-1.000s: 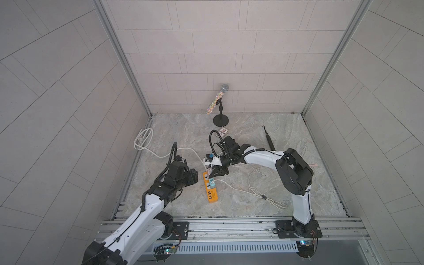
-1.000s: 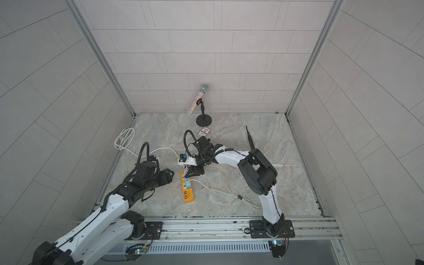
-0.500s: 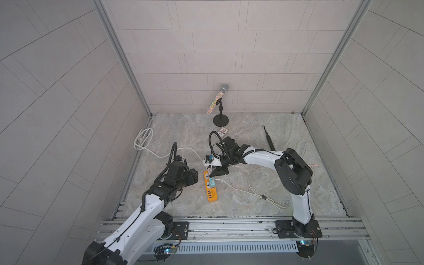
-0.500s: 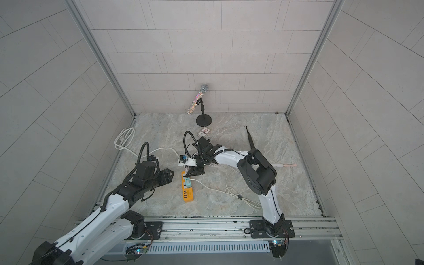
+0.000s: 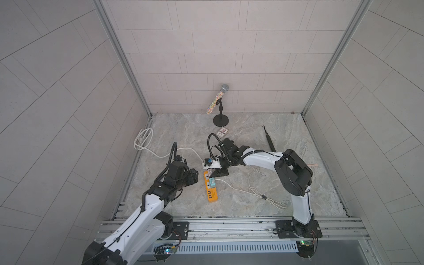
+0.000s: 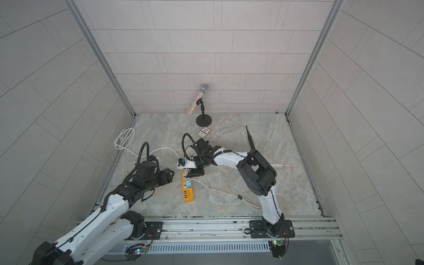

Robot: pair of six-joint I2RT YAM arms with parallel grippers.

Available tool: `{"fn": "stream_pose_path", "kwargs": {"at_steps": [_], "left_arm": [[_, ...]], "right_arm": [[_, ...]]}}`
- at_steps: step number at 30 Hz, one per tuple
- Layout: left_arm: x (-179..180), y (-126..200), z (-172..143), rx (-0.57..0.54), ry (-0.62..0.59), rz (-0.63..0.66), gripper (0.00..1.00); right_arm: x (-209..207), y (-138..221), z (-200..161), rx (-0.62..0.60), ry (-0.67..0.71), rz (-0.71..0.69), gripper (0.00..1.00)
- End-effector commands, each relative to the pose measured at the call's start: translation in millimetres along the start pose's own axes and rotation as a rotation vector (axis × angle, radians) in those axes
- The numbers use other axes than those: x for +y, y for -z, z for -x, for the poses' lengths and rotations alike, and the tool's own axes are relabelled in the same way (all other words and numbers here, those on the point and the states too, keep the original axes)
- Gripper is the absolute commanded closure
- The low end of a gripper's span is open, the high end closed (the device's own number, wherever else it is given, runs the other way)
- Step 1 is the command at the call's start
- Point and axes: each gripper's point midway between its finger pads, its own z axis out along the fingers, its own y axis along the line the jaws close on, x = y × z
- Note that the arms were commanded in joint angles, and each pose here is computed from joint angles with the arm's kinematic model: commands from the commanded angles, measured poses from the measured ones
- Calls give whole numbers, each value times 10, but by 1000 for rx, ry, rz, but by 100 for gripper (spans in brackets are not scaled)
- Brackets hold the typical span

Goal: Charge the electric toothbrush
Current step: Insert the plug into the socket.

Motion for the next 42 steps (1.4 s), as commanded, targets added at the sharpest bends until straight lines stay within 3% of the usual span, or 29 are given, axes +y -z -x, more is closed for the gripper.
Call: {"fn": "stream_pose_path", "kwargs": {"at_steps": [1,7,21,27,29,42], "left_arm": [[-58,43,110,-34,-1,-17,28],[-101,57,132,-35,-5,-31,28],[-137,82,168,-44,6,-44,28],[-152,110,190,-55,10,-52,28],[-151,116,189,-58,10,-53,28],[-308,175,330,-79,-11,-99,28]], "right_arm": [[294,-57,-349,129,-87,61,79],[336,-175,-523,165,-139,48,77],[-5,2,-124,66,-78,-76,46],[-48,104,-32,32,-70,-97,41],[-57,152,-13,27,-68,-108,32],[134,578,-28,11,-113,-154,25]]}}
